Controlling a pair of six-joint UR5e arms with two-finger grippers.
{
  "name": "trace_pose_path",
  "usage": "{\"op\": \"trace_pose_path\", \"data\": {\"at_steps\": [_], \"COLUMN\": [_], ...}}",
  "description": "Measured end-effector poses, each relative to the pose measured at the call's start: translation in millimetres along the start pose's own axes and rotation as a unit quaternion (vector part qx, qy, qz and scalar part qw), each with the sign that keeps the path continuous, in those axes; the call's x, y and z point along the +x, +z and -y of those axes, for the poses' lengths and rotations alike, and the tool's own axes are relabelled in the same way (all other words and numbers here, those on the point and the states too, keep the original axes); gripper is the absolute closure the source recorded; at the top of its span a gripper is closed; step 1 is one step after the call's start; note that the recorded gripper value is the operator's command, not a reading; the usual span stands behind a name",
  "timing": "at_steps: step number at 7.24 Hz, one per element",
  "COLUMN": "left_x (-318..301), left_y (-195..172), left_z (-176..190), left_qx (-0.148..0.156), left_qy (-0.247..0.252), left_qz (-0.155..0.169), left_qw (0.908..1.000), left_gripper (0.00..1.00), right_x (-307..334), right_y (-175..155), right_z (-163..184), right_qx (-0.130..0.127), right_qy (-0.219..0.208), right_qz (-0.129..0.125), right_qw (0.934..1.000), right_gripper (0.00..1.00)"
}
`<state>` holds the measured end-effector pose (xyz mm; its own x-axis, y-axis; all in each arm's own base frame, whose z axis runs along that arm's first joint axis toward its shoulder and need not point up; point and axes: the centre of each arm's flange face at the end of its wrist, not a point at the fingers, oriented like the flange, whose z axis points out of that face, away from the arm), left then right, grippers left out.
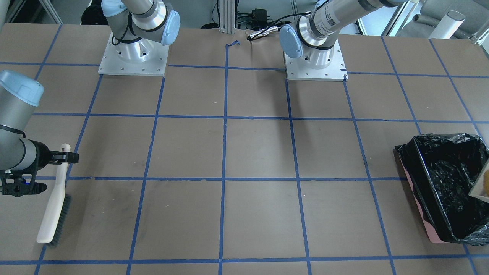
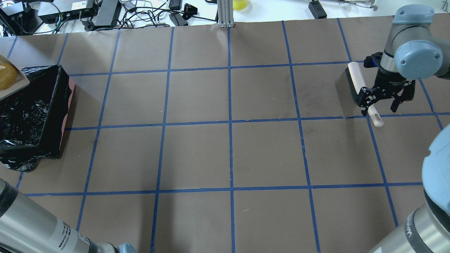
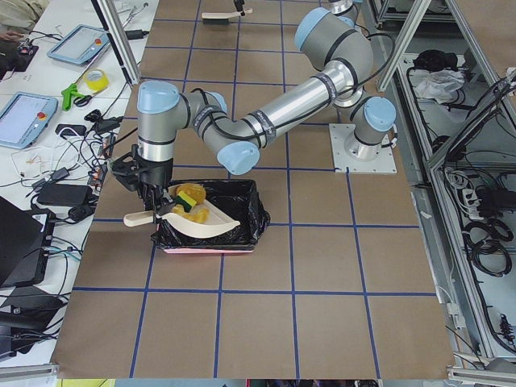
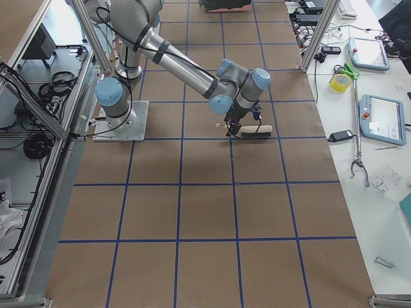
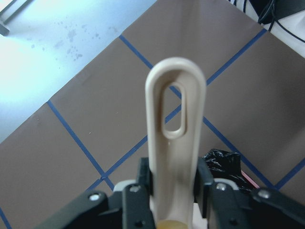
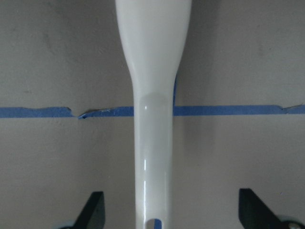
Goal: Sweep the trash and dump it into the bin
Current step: 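Tilt the dustpan with the left gripper to dump items into the bin, then lower the brush onto the table and open the right gripper, raising it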
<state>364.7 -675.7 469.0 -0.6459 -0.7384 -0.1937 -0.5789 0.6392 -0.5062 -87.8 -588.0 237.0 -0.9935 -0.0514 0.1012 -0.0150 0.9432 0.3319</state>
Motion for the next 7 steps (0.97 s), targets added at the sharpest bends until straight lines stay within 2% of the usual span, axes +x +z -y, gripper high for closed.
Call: {"op": "trace_pose_path", "data": {"at_steps": [2, 4, 5, 6, 7], "left_x": [11.5, 12.6, 12.9, 12.7, 11.9], "left_y": [-15.0, -21.2, -20.6, -20.8, -21.8], "left_z": [2.1, 5.9, 6.7, 7.1, 7.8], "left_qx": [0.034, 0.053, 0.061, 0.066, 0.068], "left_qy": [0.004, 0.009, 0.013, 0.016, 0.017], "left_qz": [0.000, -0.001, -0.001, 0.001, 0.004], "left_qw": [0.9994, 0.9985, 0.9980, 0.9977, 0.9975], "left_gripper": [1.00, 1.00, 1.00, 1.00, 1.00], "right_x": [-3.5, -6.4, -8.1, -10.1, -16.8], "right_y": [-44.7, -122.7, -164.7, -200.4, -229.9], "right_z": [-19.2, -59.8, -80.0, -97.3, -114.0], "right_qx": [0.037, 0.097, 0.124, 0.136, 0.138], "right_qy": [0.003, 0.010, 0.012, 0.011, 0.007], "right_qz": [-0.010, -0.018, -0.007, 0.004, 0.009], "right_qw": [0.9993, 0.9951, 0.9922, 0.9906, 0.9903], "right_gripper": [0.00, 0.00, 0.00, 0.00, 0.00]}}
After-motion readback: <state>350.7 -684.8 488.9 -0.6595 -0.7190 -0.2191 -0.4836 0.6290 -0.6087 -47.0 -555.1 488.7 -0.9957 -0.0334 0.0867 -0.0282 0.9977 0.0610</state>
